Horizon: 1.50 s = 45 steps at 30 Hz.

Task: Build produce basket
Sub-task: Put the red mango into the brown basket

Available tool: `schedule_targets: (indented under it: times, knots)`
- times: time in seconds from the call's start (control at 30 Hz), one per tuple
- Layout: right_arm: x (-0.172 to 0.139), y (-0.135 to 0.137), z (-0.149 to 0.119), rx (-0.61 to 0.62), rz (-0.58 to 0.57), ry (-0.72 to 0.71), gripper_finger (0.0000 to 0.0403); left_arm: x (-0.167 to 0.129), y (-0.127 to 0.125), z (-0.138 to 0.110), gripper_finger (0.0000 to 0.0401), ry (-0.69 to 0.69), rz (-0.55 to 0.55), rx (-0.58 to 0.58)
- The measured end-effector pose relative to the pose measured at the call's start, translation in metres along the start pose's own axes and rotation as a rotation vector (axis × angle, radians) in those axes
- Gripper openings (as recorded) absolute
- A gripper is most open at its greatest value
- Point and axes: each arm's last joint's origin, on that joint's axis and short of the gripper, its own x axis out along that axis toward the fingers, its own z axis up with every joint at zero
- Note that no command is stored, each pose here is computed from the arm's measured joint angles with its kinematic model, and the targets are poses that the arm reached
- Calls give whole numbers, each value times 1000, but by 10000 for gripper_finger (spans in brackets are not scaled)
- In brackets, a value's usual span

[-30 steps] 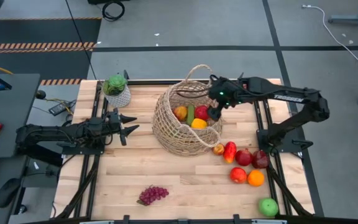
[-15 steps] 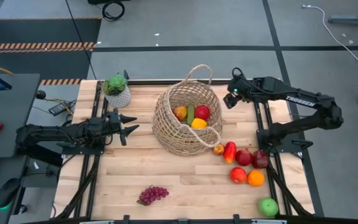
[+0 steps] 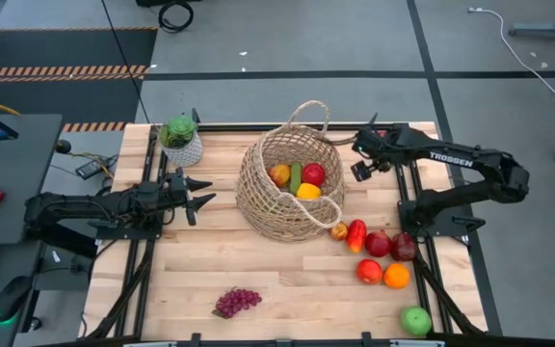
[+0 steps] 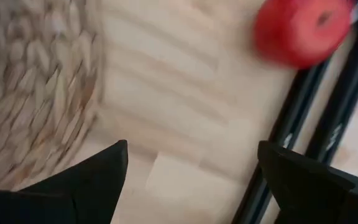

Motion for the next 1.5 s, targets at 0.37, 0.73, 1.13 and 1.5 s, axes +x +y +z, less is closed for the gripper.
schedule_targets:
  times: [0.37,0.73,1.13,1.5]
  knots:
    - [-36,18,-47,29,226,10,363,0,0,0,194,1,0,0]
    - [-57,41,-100,-14,345,1,357,0,0,0,194,1,0,0]
    - [-69,61,-151,-82,446,-48,348,0,0,0,196,0,0,0]
    - [-72,84,-194,-330,563,-178,348,0,0,0,196,1,0,0]
